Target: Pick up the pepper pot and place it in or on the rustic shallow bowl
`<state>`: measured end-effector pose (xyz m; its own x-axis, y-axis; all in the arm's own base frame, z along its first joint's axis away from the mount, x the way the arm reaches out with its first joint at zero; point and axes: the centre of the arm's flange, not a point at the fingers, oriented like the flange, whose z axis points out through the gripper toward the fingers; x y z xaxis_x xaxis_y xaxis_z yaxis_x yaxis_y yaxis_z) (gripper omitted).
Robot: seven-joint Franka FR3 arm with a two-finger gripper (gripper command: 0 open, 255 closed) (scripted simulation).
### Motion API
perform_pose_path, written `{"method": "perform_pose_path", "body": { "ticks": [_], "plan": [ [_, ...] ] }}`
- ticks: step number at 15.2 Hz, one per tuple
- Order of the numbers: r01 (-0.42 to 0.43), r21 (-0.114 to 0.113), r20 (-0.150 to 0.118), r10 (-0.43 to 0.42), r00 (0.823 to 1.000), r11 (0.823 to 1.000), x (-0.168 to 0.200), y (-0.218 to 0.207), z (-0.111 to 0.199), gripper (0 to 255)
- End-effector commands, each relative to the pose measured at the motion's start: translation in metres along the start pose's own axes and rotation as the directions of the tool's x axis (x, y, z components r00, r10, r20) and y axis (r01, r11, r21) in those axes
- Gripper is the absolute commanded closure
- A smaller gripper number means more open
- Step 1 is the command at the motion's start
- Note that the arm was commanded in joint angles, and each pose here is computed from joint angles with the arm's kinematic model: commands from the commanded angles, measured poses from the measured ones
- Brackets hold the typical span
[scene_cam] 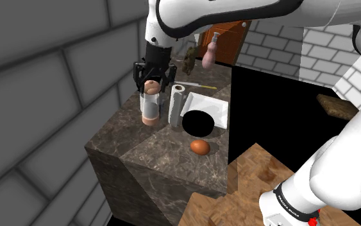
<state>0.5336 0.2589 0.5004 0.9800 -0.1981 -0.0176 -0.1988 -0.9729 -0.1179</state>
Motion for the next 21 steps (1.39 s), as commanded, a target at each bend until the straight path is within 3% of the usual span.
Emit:
{"method": "perform_pose_path", "body": {
  "ticks": [1, 8, 21],
  "plan": [
    [0.0, 0.0, 0.0, 0.0, 1.0, 1.0, 0.0, -0.001, -0.009, 255],
    [0.0, 0.0, 0.0, 0.0, 1.0, 1.0, -0.001, -0.005, -0.044, 255],
    [0.0, 0.0, 0.0, 0.0, 1.0, 1.0, -0.034, 0.149, -0.111, 255]
  ]
}}
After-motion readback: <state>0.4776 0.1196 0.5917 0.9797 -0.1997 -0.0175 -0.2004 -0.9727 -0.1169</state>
